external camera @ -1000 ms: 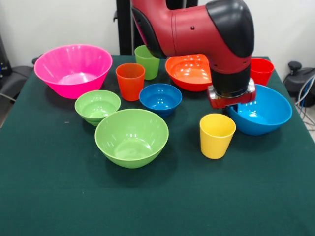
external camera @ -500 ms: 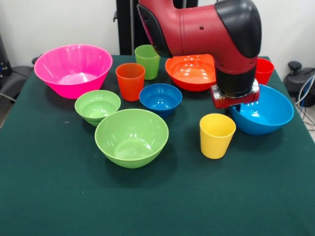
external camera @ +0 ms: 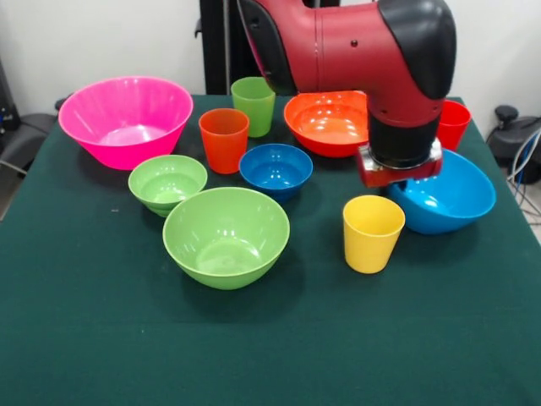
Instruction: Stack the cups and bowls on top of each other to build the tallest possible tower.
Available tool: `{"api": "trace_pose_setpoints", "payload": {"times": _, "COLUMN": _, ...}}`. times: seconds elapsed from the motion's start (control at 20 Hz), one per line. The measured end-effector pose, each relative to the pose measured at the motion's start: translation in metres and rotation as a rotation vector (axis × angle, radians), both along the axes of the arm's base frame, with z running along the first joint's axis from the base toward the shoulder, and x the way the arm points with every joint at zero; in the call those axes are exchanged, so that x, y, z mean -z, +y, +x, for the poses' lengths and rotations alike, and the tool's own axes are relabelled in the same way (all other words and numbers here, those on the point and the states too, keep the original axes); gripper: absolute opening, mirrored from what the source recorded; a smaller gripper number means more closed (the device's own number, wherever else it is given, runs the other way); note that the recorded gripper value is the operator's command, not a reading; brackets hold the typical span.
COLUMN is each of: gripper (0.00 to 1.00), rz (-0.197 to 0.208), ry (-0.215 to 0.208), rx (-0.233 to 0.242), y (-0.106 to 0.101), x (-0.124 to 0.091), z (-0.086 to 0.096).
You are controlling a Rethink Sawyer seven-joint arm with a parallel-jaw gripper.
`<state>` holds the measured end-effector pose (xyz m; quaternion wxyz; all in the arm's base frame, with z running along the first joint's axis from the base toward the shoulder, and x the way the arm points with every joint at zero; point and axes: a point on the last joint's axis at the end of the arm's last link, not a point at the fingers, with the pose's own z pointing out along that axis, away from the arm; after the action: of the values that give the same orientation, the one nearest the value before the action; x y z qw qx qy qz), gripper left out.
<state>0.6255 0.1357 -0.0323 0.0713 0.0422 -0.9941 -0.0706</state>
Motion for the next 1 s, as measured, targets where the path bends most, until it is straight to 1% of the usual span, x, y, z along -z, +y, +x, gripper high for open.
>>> {"api": "trace_pose_setpoints", "payload": {"times": 0.25, "gripper": 0.0, "rz": -0.043, "ry": 0.011, "rx": -0.007, "y": -0.028, "x": -0.009, "z": 0.001}}
{"api": "trace_pose_setpoints", "payload": {"times": 0.35, "gripper": 0.0, "rz": -0.052, "ry": 0.012, "rx": -0.007, "y": -0.035, "x": -0.012, "z": 0.001}}
{"api": "trace_pose_setpoints", "payload": {"times": 0.4, "gripper": 0.0, "rz": -0.062, "ry": 0.015, "rx": -0.006, "y": -0.045, "x": -0.016, "z": 0.002}}
{"api": "trace_pose_setpoints", "payload": {"times": 0.5, "gripper": 0.0, "rz": -0.068, "ry": 0.018, "rx": -0.004, "y": -0.054, "x": -0.018, "z": 0.002}}
{"api": "trace_pose_setpoints", "payload": {"times": 0.6, "gripper": 0.0, "rz": -0.077, "ry": 0.018, "rx": 0.001, "y": -0.067, "x": -0.021, "z": 0.003}}
{"api": "trace_pose_setpoints", "payload": {"times": 0.65, "gripper": 0.0, "rz": -0.086, "ry": 0.018, "rx": 0.008, "y": -0.082, "x": -0.023, "z": 0.004}}
{"api": "trace_pose_setpoints", "payload": {"times": 0.75, "gripper": 0.0, "rz": -0.091, "ry": 0.018, "rx": 0.013, "y": -0.091, "x": -0.024, "z": 0.004}}
{"api": "trace_pose_setpoints", "payload": {"times": 0.8, "gripper": 0.0, "rz": -0.098, "ry": 0.019, "rx": 0.02, "y": -0.104, "x": -0.024, "z": 0.005}}
{"api": "trace_pose_setpoints", "payload": {"times": 0.9, "gripper": 0.0, "rz": -0.102, "ry": 0.02, "rx": 0.025, "y": -0.112, "x": -0.024, "z": 0.005}}
{"api": "trace_pose_setpoints", "payload": {"times": 0.95, "gripper": 0.0, "rz": -0.107, "ry": 0.023, "rx": 0.033, "y": -0.124, "x": -0.024, "z": 0.004}}
{"api": "trace_pose_setpoints", "payload": {"times": 1.0, "gripper": 0.0, "rz": -0.11, "ry": 0.025, "rx": 0.036, "y": -0.13, "x": -0.024, "z": 0.004}}
